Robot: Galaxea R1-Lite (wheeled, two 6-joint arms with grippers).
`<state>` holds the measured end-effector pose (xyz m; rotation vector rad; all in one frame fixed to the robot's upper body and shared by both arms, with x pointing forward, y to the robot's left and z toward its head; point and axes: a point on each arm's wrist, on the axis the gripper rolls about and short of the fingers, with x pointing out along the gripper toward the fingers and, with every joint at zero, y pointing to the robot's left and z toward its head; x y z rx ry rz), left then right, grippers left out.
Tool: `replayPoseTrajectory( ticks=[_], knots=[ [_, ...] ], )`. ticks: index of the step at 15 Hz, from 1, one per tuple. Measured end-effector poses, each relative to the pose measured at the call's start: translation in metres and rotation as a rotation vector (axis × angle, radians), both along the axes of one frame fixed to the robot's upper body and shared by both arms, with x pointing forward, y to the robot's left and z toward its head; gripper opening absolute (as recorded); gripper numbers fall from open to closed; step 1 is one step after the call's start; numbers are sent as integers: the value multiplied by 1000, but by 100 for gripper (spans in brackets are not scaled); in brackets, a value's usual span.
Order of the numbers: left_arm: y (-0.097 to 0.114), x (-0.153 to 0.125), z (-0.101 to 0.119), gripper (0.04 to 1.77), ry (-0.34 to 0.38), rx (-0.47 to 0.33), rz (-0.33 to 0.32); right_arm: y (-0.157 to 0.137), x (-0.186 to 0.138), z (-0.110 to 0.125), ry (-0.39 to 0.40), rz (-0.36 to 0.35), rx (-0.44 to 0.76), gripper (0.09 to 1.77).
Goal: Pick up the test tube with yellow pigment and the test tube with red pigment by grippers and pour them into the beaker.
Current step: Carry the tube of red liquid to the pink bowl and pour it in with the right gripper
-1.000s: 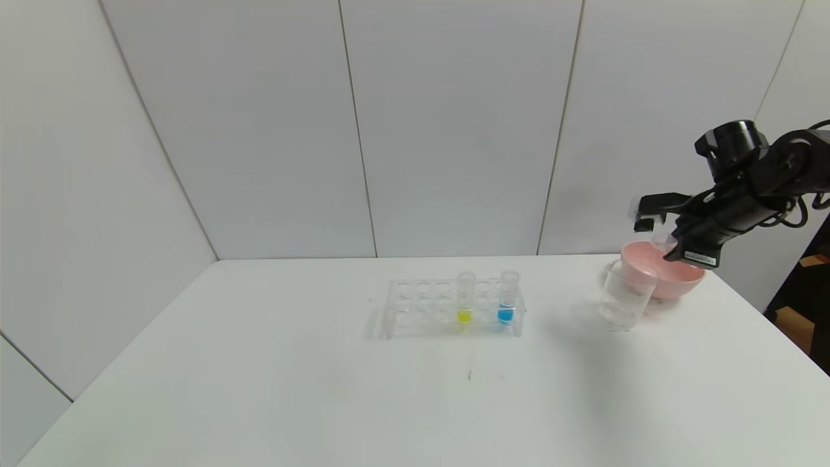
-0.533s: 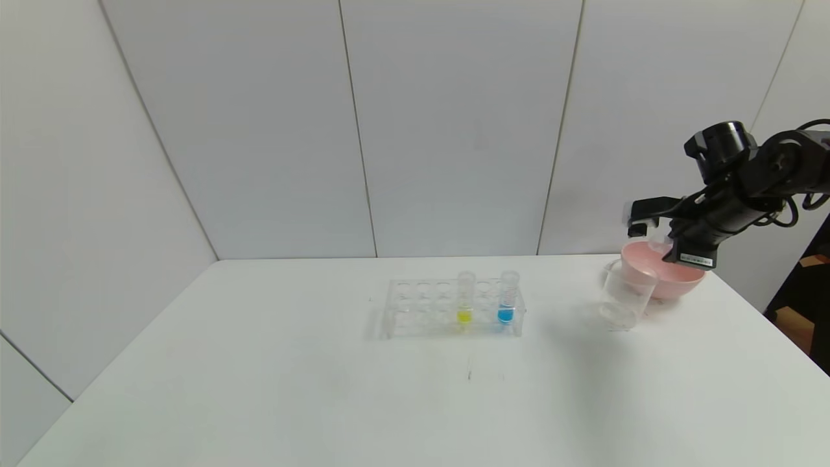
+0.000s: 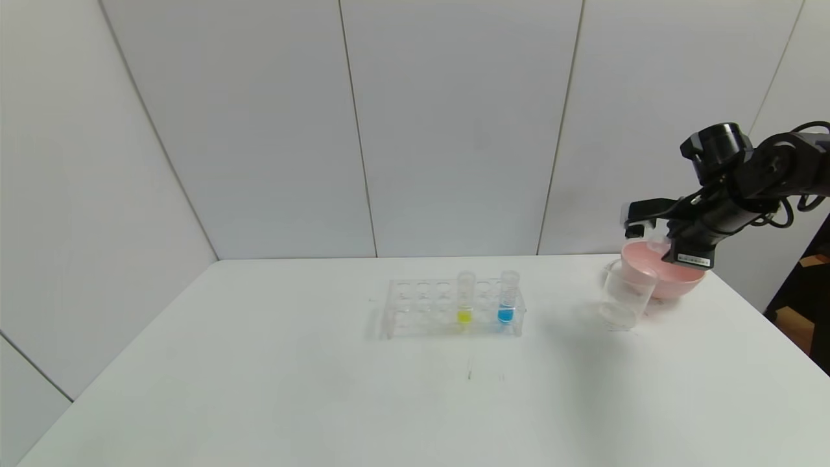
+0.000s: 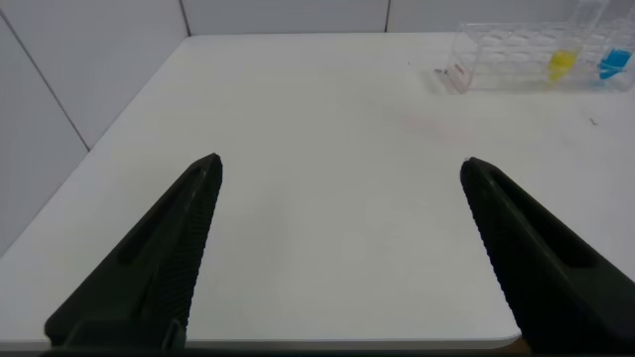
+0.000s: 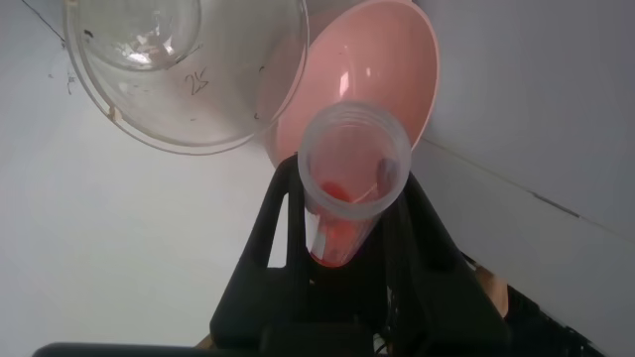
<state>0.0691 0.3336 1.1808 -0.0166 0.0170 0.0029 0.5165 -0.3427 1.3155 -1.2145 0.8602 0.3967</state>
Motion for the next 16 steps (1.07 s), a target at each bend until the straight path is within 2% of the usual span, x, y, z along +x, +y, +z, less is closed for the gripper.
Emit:
replayPoseTrajectory(
  ticks=[5, 10, 16],
  knots=[
    [0, 0, 0, 172, 0, 0, 0, 1, 0, 1, -1, -23, -40, 51],
    [0, 0, 0, 172, 0, 0, 0, 6, -1, 1, 4, -11, -55, 51],
    [0, 0, 0, 172, 0, 0, 0, 15, 0, 0, 8, -34, -149, 51]
  ],
)
